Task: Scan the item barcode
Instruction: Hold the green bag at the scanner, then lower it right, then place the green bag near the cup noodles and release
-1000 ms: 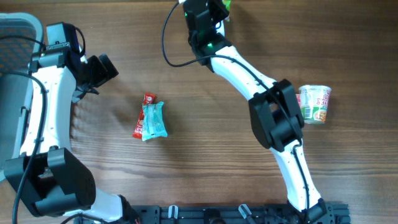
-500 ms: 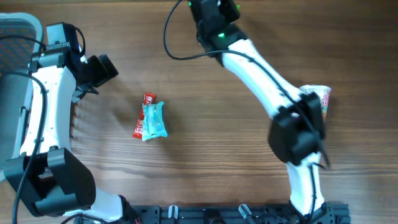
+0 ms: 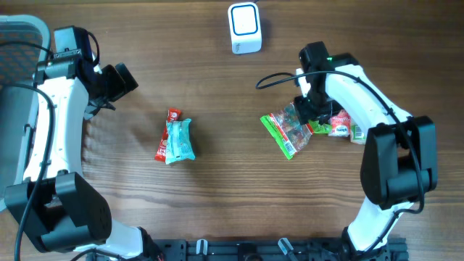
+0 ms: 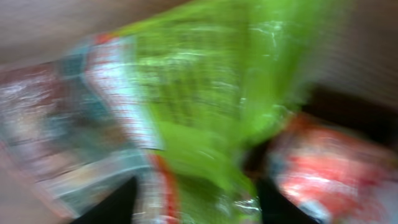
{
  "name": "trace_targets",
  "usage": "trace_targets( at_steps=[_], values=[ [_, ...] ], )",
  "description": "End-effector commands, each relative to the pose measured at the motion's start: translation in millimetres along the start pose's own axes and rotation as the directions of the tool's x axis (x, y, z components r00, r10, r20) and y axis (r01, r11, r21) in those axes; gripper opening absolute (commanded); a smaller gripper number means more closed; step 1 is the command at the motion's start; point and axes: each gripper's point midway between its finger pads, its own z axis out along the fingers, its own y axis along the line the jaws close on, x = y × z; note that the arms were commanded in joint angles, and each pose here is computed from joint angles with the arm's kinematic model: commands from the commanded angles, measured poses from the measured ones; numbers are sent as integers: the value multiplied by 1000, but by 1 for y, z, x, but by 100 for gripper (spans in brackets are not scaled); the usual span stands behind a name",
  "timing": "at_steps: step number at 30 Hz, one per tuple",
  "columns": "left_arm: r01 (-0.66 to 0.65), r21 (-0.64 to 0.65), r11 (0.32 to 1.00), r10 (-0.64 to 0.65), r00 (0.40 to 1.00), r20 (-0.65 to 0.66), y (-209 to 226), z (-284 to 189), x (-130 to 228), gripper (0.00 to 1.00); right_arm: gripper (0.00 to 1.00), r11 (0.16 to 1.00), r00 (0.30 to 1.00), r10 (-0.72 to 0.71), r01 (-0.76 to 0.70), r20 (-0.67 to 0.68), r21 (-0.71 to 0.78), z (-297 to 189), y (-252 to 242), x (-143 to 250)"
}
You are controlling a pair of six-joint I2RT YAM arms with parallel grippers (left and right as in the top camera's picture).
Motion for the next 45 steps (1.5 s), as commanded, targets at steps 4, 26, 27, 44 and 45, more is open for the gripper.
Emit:
trace_targets(
  at_steps=[4,26,27,44,45],
  values=[
    [-5,-1,1000,5,1000,14,0,-4,-3,100,74,964,988,48,-8,146,-267,-54,52,-45],
    [-5,-1,1000,5,1000,14,0,-4,-3,100,29,992,994,94,-98,63,76,28,43,11],
    [-5,-1,1000,5,1000,14,0,-4,-3,100,31,999,996,34,-35,76,5,19,55,5],
    [-5,-1,1000,5,1000,14,0,-4,-3,100,72,833,747,-201,471,634,-291,-75,353,-24],
    [-5,-1,1000,5,1000,14,0,-4,-3,100,72,835,737,-210,477,642,-275,-67,361,-24]
  ],
)
